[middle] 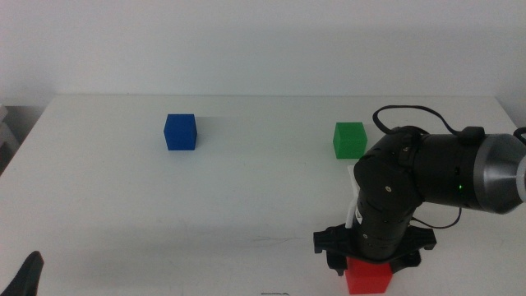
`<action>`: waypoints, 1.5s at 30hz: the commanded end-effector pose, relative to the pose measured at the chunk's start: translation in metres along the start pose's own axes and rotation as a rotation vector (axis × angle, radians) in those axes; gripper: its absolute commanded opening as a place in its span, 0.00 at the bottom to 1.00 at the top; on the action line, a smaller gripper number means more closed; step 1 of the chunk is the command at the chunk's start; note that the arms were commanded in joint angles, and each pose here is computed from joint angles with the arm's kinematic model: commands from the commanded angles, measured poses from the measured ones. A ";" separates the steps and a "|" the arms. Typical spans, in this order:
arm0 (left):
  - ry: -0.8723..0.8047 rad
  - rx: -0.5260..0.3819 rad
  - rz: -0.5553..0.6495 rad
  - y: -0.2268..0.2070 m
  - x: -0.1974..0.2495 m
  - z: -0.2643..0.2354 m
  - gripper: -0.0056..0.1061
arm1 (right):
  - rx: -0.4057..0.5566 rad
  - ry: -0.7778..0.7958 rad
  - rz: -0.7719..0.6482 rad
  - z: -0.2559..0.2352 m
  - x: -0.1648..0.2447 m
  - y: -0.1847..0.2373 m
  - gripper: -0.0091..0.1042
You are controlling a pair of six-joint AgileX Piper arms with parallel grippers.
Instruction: Stack red cubes first, then green, then blue cubes in a specific spot.
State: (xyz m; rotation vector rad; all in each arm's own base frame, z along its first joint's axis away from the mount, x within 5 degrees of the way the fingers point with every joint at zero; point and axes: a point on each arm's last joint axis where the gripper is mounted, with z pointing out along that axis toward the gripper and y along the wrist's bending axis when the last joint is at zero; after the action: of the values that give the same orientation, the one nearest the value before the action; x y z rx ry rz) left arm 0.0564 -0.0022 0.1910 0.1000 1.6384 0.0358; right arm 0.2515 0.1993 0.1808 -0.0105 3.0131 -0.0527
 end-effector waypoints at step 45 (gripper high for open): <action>-0.102 -0.007 -0.010 0.001 -0.009 -0.002 0.86 | -0.037 -0.135 -0.059 -0.036 -0.083 0.110 0.07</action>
State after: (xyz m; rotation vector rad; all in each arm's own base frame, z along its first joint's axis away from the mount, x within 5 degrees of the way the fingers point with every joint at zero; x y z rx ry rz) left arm 0.0564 -0.0022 0.1910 0.1000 1.6384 0.0358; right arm 0.3237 0.3186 0.1869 -0.1199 2.9662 -0.0515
